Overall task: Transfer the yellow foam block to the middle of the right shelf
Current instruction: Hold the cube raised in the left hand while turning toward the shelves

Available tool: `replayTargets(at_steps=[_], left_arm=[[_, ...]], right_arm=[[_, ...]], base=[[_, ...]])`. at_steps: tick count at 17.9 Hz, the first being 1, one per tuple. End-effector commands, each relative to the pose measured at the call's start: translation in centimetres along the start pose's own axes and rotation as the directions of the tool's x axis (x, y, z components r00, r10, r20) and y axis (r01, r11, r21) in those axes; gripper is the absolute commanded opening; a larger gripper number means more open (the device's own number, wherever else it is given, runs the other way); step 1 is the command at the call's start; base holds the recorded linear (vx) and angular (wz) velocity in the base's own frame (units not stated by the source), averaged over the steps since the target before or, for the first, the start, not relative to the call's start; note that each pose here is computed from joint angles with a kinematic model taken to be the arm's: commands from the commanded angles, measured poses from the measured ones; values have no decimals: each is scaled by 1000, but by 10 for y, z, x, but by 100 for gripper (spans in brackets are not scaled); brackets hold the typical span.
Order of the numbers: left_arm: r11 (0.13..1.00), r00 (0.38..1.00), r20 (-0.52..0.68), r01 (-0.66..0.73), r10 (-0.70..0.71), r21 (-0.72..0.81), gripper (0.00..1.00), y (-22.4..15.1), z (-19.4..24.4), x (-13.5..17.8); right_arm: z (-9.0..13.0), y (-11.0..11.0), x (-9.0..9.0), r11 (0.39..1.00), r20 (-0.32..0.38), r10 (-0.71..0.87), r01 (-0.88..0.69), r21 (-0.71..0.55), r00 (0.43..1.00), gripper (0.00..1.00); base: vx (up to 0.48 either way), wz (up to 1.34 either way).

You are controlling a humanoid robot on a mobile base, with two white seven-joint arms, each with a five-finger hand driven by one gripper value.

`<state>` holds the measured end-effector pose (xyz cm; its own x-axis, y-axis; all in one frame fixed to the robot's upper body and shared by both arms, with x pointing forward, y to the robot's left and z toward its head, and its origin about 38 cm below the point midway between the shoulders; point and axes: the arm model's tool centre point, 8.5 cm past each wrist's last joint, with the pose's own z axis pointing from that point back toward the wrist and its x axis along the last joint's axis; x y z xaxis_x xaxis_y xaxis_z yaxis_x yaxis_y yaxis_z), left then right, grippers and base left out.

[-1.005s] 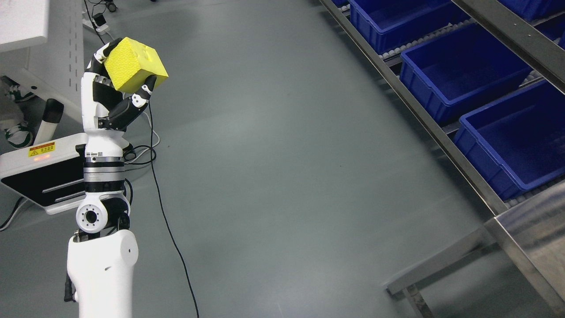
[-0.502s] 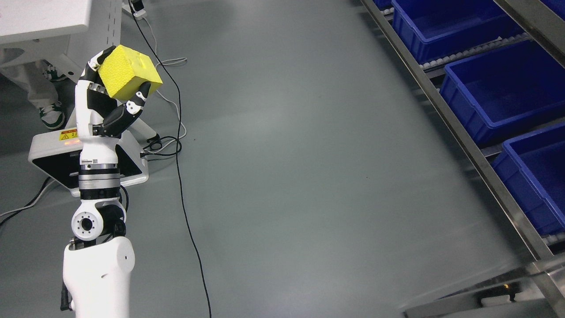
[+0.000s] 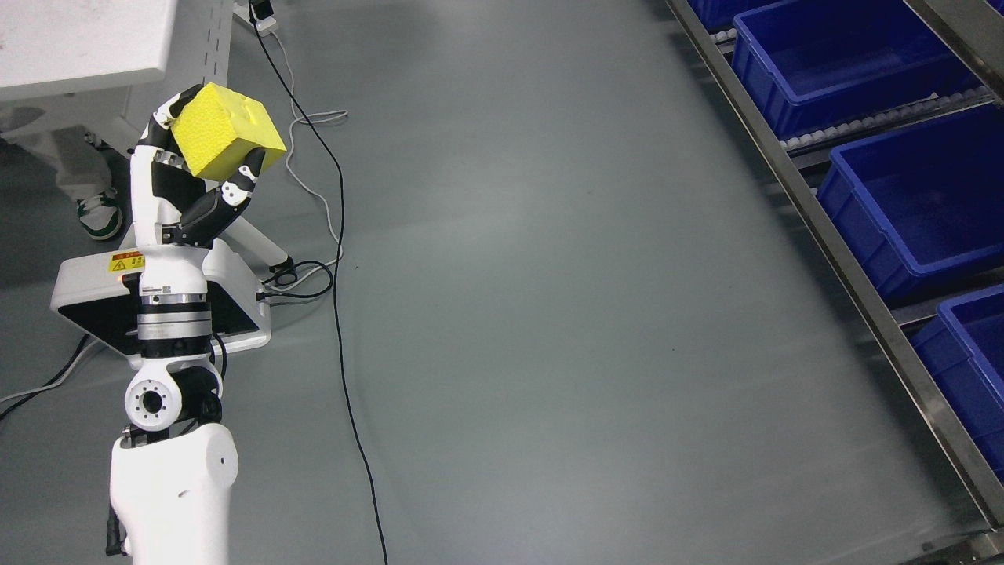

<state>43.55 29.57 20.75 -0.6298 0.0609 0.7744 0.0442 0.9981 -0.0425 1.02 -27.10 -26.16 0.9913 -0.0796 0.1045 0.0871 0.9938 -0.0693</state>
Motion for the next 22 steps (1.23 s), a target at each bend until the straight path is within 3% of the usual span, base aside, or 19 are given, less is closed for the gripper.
replayTargets(at_steps=[1, 22], left_arm=[[1000, 1000, 7, 18, -18, -6, 34, 5, -1, 4], [1000, 1000, 19, 21, -21, -5, 33, 6, -2, 9]], right_arm=[[-1, -11, 9, 1000, 23, 2, -2, -16, 1000, 100], [-1, -11, 9, 1000, 21, 2, -2, -16, 1000, 100]], base=[[271, -119], [380, -232]])
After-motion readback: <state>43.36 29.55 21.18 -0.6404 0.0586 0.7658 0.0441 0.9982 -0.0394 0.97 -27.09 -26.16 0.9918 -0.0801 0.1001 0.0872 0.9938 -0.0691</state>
